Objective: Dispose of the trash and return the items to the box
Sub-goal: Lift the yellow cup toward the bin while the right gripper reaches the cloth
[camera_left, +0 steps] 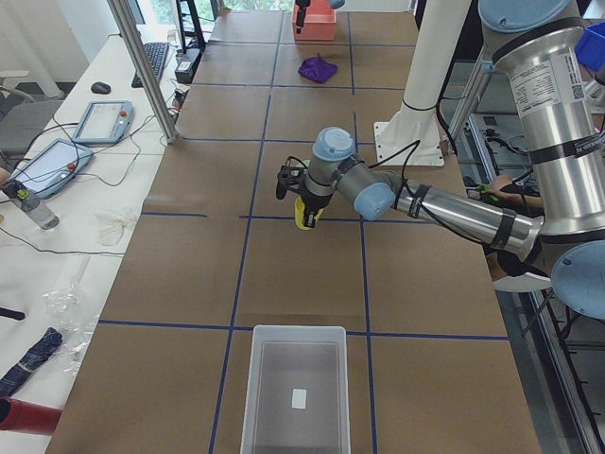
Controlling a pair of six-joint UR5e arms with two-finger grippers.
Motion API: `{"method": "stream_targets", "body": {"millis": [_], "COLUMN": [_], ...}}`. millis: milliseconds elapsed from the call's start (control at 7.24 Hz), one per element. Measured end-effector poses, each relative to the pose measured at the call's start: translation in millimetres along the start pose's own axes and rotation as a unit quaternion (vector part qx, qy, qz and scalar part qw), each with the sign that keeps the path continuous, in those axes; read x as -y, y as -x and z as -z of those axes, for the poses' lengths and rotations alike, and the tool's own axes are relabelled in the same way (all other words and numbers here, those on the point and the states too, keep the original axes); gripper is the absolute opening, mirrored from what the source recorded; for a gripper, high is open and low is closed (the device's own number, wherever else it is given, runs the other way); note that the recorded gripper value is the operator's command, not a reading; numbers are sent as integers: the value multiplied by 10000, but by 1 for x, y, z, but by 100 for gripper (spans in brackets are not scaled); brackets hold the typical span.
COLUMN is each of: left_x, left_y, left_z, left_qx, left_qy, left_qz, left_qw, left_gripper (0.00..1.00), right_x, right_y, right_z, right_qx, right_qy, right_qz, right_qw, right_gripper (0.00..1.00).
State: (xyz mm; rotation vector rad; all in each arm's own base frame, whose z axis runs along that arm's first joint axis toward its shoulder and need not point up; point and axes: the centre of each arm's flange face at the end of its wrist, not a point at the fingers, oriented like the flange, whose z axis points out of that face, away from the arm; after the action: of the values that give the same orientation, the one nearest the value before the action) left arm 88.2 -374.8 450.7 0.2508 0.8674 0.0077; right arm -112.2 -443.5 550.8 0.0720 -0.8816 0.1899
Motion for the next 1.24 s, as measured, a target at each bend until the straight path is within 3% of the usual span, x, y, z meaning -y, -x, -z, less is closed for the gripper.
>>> {"method": "stream_targets", "body": {"millis": [414, 967, 1105, 1243], "left_x": [68, 85, 89, 93], "left_y": [29, 109, 135, 155], "left_z": [57, 97, 101, 102], "left_qx": [573, 1033, 1117, 1171], "left_qy": [-226, -214, -199, -171], "left_qz": [-323, -617, -720, -782], "left_qw": [9976, 9925, 9909, 9899], "left_gripper": [0, 0, 0, 0], "right_x": [-35, -67, -69, -70], "right_y": [45, 65, 65, 64], "right_z": [-57, -109, -114, -116], "right_qx": [-239, -521, -555, -570], "right_qy": [56, 321, 360, 389], "right_qz": [6, 243, 259, 257], "right_qw": [9997, 9978, 9975, 9973], "right_gripper": [100, 100, 92, 55]}}
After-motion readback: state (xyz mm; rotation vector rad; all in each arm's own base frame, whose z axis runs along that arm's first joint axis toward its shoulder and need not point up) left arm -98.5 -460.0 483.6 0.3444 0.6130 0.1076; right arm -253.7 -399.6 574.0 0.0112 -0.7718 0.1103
